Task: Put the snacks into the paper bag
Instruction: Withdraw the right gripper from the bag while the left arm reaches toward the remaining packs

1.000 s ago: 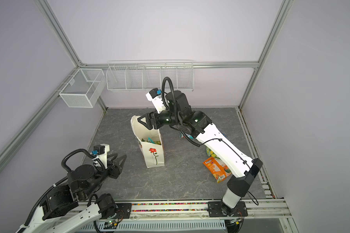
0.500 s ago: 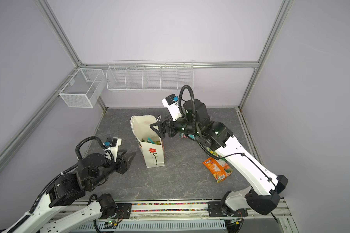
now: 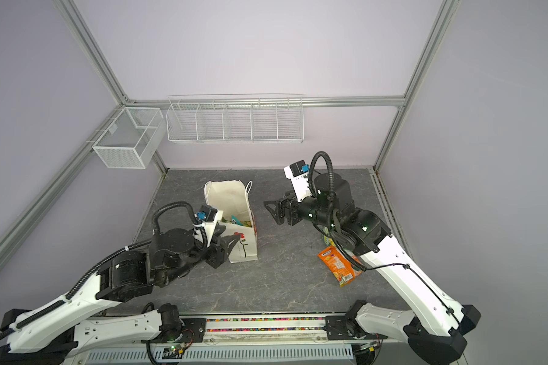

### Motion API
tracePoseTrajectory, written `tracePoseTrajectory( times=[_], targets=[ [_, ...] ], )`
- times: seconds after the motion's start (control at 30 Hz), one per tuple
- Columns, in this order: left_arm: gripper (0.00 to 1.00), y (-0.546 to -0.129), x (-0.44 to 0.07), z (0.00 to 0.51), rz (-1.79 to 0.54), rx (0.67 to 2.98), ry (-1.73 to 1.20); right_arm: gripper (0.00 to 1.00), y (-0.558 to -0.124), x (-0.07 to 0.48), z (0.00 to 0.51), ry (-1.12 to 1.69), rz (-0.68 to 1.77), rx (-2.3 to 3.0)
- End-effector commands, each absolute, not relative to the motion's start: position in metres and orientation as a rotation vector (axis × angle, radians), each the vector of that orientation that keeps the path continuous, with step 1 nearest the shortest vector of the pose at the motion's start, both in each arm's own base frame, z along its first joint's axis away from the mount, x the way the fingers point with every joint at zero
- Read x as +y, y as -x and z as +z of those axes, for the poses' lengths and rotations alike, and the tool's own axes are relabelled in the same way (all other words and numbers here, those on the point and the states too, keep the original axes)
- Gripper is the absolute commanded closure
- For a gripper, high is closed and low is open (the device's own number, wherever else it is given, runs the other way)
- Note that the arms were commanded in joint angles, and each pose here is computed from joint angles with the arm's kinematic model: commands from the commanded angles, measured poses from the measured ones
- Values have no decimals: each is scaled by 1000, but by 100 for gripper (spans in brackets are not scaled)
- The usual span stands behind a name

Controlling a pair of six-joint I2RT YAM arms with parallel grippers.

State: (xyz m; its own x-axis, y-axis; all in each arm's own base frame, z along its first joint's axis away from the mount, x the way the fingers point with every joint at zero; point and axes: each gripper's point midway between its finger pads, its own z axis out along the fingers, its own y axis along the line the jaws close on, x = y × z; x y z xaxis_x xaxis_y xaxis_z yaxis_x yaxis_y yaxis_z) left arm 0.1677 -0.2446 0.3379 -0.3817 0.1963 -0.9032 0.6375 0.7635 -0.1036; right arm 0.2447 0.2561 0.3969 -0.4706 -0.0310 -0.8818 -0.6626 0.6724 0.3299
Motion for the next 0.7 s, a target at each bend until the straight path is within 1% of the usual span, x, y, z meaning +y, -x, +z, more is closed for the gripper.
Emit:
tracePoseTrajectory(
  times=[0.0,0.13,0.33,0.5,0.67],
  targets=[
    [44,-167,-263,362,-578,1872,-645,12,-251,226,396,425,739,1933],
    [44,-167,-294,364,-593,1862,-703,12,-254,191,391,301,637,1944],
    [44,-171,-341,359,-630,1868,-756,12,-254,163,375,213,577,1981],
    [41,-183,-373,353,-639,1899,-713,12,-256,136,361,107,505,2013],
    [38,-204,-401,337,-571,1977,-630,12,-254,116,351,32,481,2020]
  ],
)
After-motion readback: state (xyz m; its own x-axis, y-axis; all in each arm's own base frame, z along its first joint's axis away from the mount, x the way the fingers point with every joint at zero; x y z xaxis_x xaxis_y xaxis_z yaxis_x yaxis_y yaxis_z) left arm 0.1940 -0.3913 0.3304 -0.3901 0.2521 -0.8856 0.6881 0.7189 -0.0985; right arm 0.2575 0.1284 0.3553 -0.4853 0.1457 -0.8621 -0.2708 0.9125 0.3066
